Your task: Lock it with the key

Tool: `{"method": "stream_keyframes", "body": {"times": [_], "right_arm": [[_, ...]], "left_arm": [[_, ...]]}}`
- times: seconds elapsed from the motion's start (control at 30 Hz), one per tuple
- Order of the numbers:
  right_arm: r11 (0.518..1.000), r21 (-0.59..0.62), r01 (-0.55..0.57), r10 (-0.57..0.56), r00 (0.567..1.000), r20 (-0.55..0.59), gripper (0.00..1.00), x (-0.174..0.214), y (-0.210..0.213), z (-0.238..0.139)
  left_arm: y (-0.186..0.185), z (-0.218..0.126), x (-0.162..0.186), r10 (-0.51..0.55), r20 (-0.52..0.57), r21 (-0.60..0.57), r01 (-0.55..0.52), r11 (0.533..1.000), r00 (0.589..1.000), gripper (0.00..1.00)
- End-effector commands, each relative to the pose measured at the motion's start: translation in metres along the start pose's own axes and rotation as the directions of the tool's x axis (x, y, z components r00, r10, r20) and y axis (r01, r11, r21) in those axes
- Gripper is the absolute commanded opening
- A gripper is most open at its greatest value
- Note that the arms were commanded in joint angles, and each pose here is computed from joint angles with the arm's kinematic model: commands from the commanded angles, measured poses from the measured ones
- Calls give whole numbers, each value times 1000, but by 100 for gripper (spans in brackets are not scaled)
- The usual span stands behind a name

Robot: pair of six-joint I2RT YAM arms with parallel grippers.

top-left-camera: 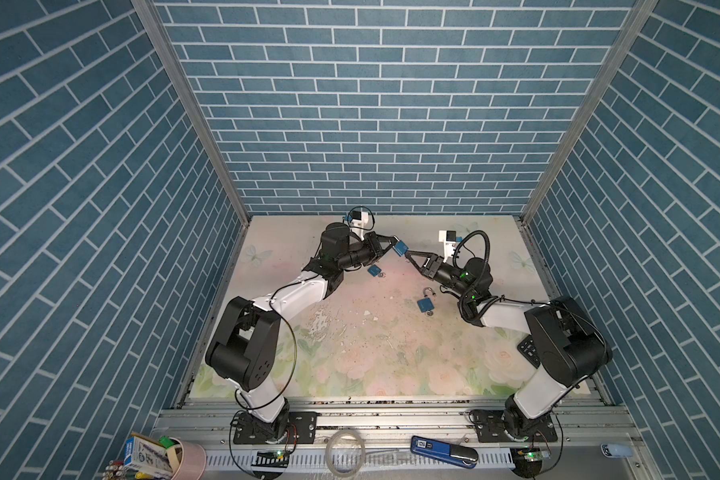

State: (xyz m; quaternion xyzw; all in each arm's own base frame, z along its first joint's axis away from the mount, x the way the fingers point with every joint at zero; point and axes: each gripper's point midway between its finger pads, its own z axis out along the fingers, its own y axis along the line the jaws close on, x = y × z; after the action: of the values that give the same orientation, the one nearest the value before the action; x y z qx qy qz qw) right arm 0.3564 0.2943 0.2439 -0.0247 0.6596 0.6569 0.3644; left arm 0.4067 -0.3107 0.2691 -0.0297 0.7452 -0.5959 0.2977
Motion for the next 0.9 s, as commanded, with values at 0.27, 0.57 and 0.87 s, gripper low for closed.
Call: {"method": "stream_keyframes", "body": {"times": [0.27,0.57,0.87], "right_arm": [[999,-42,-9,10,1000,14,24,-1,9,-1],[998,-67,-8,9,1000,20,16,-3,14,0],[995,-100,-10,12,1000,25,0,-7,22,2]], "left_arm": [[-13,0,-8,30,37,73,-32,997,999,0],[-13,1,-6,31,28,79,-33,996,999,0],[-9,2,-4,29,28,76,-31,997,999,0]]}}
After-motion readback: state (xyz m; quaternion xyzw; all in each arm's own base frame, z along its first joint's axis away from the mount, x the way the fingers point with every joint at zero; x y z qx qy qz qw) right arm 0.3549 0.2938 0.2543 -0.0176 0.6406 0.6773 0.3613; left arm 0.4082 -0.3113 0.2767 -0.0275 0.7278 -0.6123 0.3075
